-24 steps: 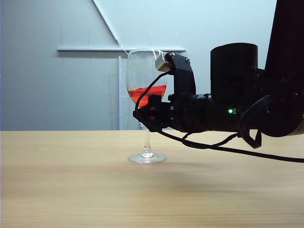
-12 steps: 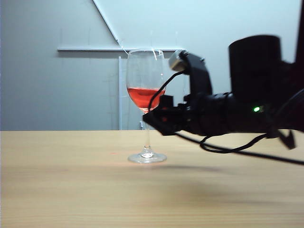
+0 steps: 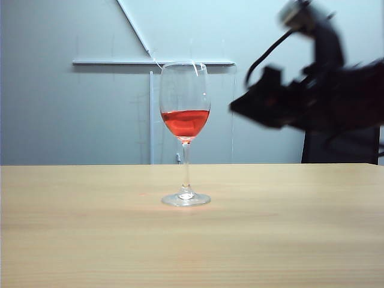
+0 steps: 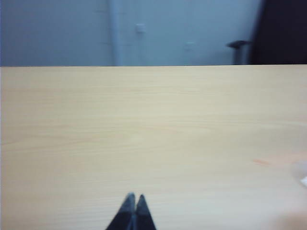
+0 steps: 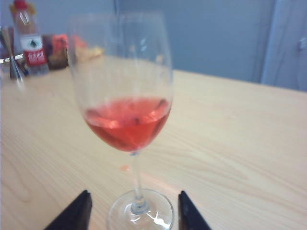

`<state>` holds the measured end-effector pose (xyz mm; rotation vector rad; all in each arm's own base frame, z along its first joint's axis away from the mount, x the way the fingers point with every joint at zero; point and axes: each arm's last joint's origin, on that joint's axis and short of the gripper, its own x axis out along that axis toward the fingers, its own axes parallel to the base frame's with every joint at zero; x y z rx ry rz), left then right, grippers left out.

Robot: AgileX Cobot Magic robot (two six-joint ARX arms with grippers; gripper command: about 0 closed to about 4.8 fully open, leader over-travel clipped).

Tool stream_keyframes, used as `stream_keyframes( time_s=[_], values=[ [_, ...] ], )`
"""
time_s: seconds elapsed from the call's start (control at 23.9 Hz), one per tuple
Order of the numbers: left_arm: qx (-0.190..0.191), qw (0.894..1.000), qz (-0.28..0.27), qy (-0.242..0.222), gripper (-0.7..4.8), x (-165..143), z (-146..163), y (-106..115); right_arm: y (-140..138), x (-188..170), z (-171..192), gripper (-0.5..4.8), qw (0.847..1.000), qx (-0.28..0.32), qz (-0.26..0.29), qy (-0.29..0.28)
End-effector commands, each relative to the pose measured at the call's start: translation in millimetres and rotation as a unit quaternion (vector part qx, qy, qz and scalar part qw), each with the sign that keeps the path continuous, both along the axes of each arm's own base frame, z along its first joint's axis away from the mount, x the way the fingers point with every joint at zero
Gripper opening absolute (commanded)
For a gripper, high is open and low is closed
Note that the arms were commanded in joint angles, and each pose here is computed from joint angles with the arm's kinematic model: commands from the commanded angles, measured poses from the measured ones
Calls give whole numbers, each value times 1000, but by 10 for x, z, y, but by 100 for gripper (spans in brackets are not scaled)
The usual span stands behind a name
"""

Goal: Gently pick up the goblet, rotate it counterclockwise for two full turns (viewing from above), and then place it back on the table.

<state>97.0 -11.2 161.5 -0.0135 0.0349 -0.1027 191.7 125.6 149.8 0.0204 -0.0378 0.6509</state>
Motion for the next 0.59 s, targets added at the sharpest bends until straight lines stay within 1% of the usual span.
stream_keyframes(
  time_s=[0.04,0.08,0.21,0.38,0.46,0.59],
  values=[
    [0,997,72,-8,-5,5,26,137,-141,-219,159,23,999,27,-7,-27],
    [0,996,89,-8,-5,4,26,169,-195,-284,219,-6,999,30,-25,-29],
    [0,996,94,-8,-5,3,26,181,-275,-376,353,-5,998,23,-55,-14],
    [0,996,94,-8,-5,3,26,181,-359,-483,464,-5,997,25,-77,-17],
    [0,996,94,-8,-5,3,26,181,-431,-548,530,-5,992,29,-120,-25],
    [0,996,94,-8,-5,3,26,181,-460,-574,567,-5,989,38,-137,-33]
  ],
)
